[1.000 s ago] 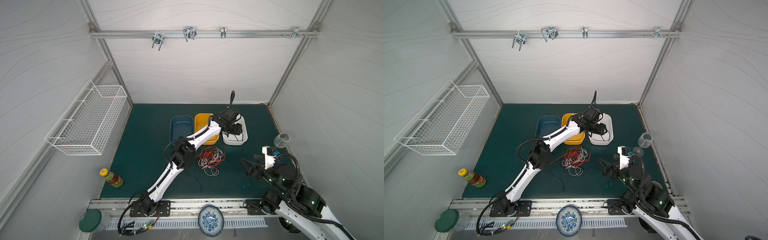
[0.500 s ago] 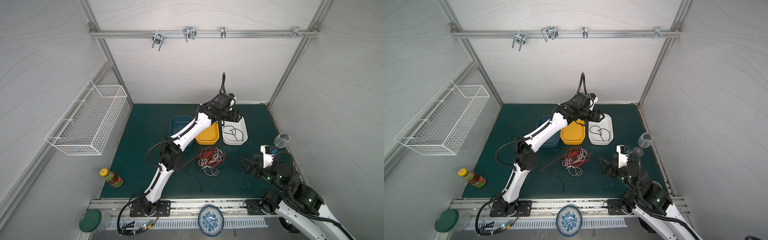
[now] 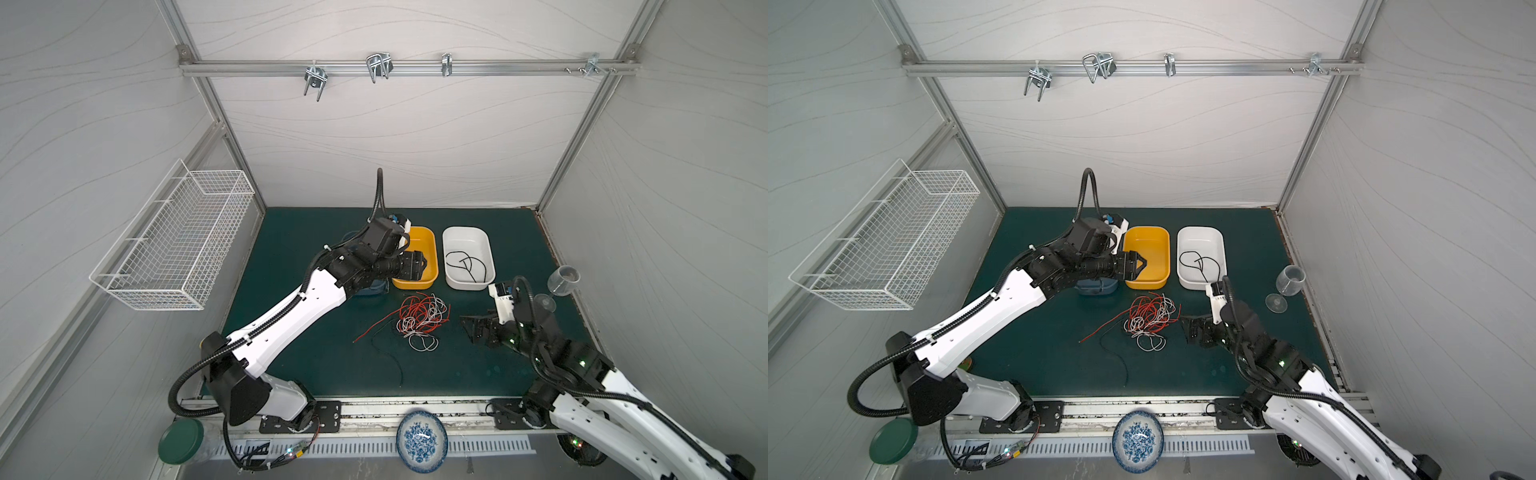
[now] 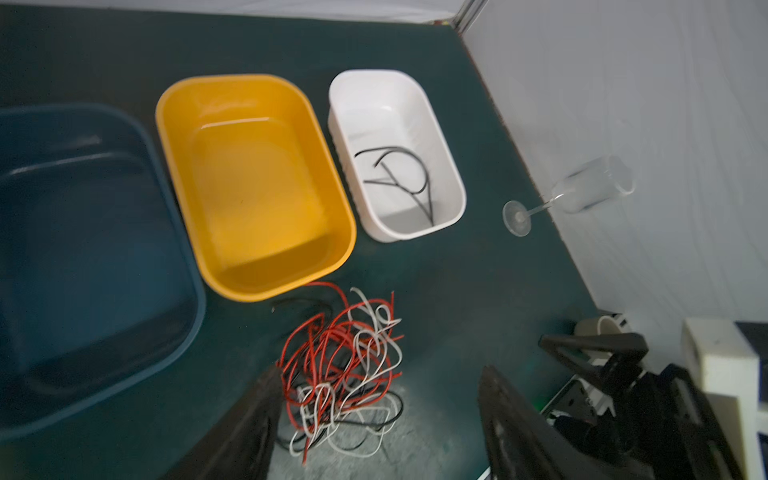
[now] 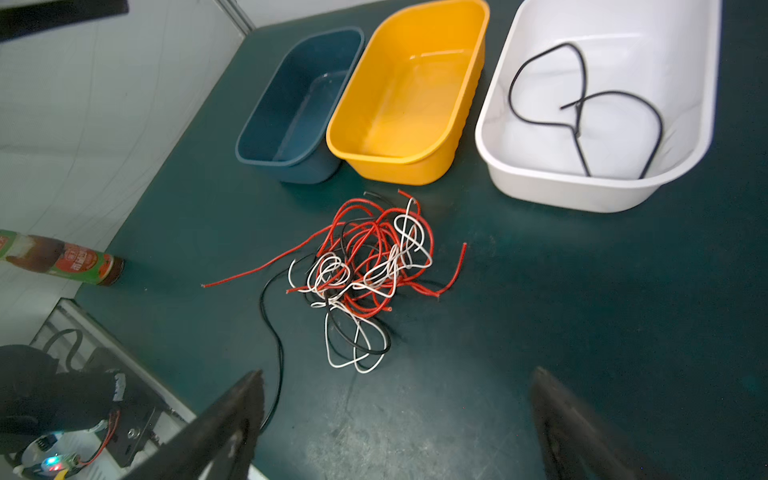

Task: Untangle the cables
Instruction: 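Move both grippers down to opposite sides of the red and white wire pile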

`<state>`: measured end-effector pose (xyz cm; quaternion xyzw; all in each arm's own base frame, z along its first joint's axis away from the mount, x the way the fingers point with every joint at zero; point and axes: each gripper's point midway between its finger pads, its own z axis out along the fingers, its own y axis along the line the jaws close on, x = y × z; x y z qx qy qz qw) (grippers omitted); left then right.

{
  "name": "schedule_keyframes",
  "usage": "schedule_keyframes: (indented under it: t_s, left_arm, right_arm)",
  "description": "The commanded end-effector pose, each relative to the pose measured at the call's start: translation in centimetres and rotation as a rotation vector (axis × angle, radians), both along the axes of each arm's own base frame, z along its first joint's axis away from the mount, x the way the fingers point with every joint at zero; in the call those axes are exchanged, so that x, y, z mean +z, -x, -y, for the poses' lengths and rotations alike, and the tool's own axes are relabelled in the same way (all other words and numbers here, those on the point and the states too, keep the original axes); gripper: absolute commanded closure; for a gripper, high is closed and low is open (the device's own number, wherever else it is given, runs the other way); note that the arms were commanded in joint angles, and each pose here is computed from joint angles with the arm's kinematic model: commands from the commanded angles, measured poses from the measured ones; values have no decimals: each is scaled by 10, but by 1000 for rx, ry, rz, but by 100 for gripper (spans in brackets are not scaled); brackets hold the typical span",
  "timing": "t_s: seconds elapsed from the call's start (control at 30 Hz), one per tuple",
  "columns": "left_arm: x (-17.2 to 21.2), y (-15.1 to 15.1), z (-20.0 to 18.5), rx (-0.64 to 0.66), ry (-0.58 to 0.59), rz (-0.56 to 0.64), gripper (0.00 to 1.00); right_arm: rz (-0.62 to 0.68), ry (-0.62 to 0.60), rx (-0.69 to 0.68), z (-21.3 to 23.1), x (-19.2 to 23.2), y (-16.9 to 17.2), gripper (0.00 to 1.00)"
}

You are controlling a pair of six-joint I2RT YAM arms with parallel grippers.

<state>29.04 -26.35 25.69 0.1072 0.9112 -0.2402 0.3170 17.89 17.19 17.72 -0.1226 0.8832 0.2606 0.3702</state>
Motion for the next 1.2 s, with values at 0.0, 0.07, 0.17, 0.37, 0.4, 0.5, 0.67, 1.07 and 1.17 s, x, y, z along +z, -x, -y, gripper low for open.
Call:
schedule_keyframes:
  t_s: [0.0, 0.07, 0.17, 0.37, 0.4, 0.5, 0.67, 1.07, 1.17]
  left_arm:
    - [-21, 20, -29, 71, -42, -42, 25]
    - [-31, 31, -39, 84, -37, -55, 25]
    - [-52, 47, -50, 114, -20, -108, 25]
    - [-90, 66, -52, 136, 28, -206, 26]
    - [-95, 68, -50, 131, 38, -223, 27]
    - [-108, 73, -45, 120, 36, -259, 28]
    - [-133, 77, -35, 111, 20, -299, 29]
    - [-170, 78, -15, 89, -10, -369, 32]
    - [-177, 77, -13, 87, -19, -382, 33]
  right_arm:
    - [-78, -79, 34, -25, 1, -3, 2]
    - [-118, -75, 40, -33, -8, -6, 3]
    - [-139, -62, 36, -42, -16, -15, 4]
    - [-195, -10, 39, -56, -39, -28, 15]
    - [-211, -5, 41, -57, -45, -29, 18]
    - [-232, 4, 43, -61, -55, -32, 32]
    - [-244, 18, 43, -64, -64, -36, 40]
    - [-269, 60, 158, -85, -86, -20, 46]
    - [-226, 135, 183, -87, -93, -13, 44]
